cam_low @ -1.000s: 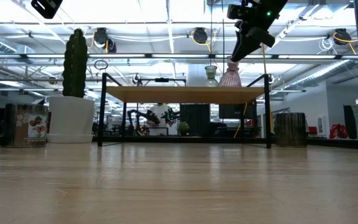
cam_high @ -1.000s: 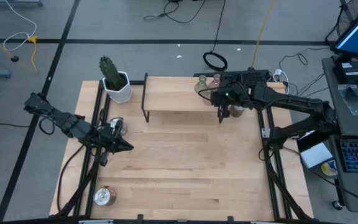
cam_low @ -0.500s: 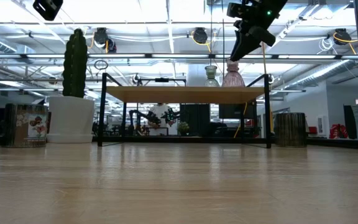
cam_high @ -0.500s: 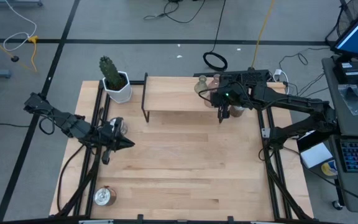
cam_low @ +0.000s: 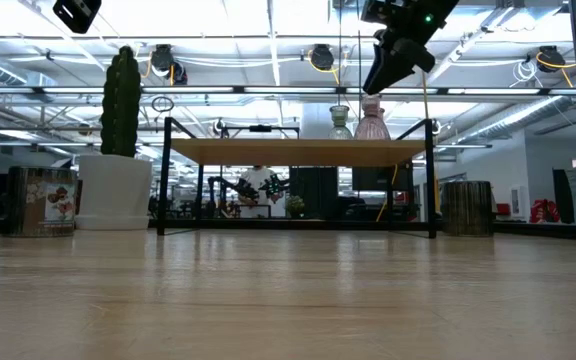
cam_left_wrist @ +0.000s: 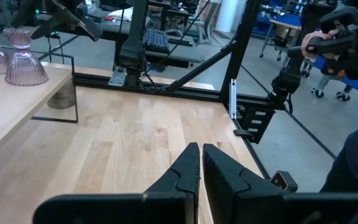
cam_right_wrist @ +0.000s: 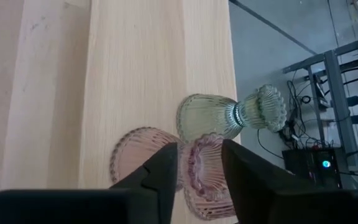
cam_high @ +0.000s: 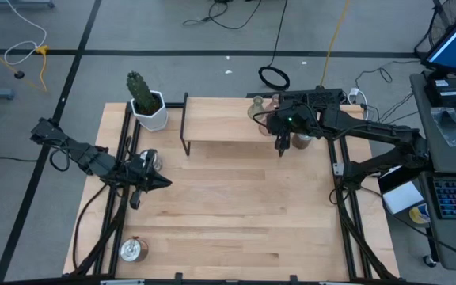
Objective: Pick & Place candle stick holders
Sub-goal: Put the orange scented candle on the shelf
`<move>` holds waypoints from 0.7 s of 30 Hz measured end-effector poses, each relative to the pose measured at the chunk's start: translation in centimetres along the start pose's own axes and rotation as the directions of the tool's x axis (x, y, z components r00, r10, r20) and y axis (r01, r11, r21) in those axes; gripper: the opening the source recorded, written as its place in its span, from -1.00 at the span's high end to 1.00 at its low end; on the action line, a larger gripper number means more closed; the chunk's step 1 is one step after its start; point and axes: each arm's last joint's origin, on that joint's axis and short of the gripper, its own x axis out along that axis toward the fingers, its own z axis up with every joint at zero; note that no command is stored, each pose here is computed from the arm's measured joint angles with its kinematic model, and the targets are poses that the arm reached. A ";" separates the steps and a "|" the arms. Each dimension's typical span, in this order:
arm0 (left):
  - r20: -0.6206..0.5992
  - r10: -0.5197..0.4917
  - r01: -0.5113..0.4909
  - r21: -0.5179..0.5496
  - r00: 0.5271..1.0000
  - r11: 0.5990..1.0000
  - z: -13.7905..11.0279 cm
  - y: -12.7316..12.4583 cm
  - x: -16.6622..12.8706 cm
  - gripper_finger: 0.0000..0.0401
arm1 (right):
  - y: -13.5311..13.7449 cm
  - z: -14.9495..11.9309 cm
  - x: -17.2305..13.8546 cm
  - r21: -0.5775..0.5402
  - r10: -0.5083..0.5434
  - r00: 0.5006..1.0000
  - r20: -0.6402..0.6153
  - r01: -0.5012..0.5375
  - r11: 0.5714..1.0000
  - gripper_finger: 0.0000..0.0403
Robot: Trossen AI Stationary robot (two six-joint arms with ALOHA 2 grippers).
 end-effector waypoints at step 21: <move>0.029 -0.009 0.009 -0.012 1.000 1.000 0.3 -0.1 0.0 0.89 | 0.2 0.9 -7.1 0.237 -0.302 0.943 0.136 0.265 0.935 0.29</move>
